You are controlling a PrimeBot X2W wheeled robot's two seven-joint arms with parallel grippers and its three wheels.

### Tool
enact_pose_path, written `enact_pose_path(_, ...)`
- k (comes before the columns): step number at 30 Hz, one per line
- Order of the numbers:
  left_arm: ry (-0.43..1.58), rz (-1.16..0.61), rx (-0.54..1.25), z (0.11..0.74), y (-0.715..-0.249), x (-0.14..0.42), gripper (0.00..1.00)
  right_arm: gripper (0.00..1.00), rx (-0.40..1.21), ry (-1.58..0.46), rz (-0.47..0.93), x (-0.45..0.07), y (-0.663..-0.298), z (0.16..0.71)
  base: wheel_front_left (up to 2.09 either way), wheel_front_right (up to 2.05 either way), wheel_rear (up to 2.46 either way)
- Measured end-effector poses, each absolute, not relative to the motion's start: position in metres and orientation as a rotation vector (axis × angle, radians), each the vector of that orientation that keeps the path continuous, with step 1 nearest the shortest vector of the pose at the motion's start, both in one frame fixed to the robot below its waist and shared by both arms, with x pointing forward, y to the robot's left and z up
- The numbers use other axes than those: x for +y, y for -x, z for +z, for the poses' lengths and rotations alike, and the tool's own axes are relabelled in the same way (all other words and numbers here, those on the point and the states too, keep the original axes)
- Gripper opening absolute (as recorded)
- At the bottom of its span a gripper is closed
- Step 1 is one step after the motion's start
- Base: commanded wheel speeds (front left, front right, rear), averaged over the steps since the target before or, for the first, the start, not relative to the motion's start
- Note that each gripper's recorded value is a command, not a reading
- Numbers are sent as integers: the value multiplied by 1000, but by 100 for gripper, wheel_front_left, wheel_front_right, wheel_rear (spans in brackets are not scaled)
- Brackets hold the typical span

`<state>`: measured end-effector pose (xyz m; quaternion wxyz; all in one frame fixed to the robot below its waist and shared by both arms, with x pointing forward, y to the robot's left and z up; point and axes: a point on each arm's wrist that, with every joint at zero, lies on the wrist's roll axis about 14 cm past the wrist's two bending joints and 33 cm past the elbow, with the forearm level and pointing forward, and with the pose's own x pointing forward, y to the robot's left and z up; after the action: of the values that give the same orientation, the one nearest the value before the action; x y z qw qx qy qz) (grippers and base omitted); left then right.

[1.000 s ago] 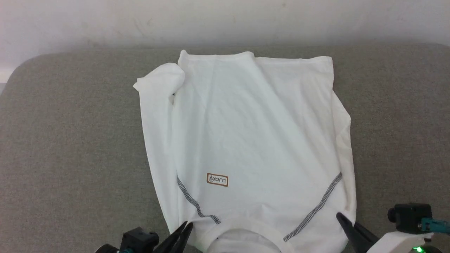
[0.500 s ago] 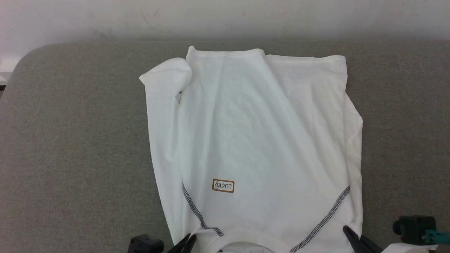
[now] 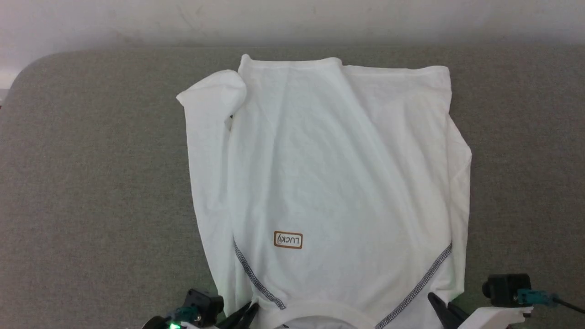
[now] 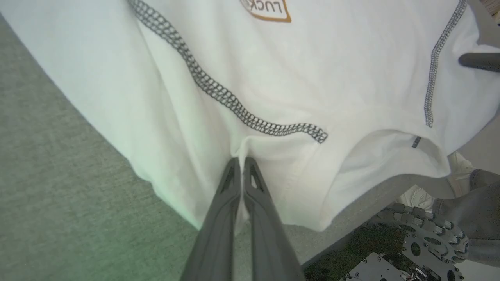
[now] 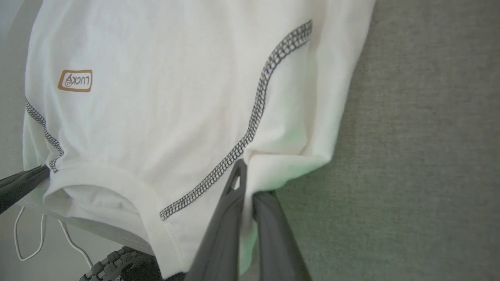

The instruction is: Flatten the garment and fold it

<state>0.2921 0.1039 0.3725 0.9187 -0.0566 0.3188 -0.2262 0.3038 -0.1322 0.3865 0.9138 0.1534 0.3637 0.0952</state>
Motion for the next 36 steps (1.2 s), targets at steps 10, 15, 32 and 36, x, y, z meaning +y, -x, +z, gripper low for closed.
enact_pose_path(10,157,-466,675,359,-301,99,0,89,791,-324,198,-127,-307,368,0,0,0)
enact_pose_path(15,203,-422,675,361,-300,100,100,100,779,-336,223,-120,-309,376,0,0,0)
enact_pose_path(32,223,-25,-80,536,-367,186,100,100,176,-113,7,-208,-357,514,0,0,0)
enact_pose_path(36,137,21,-254,578,-367,187,100,100,20,-58,50,-191,-363,535,0,0,0)
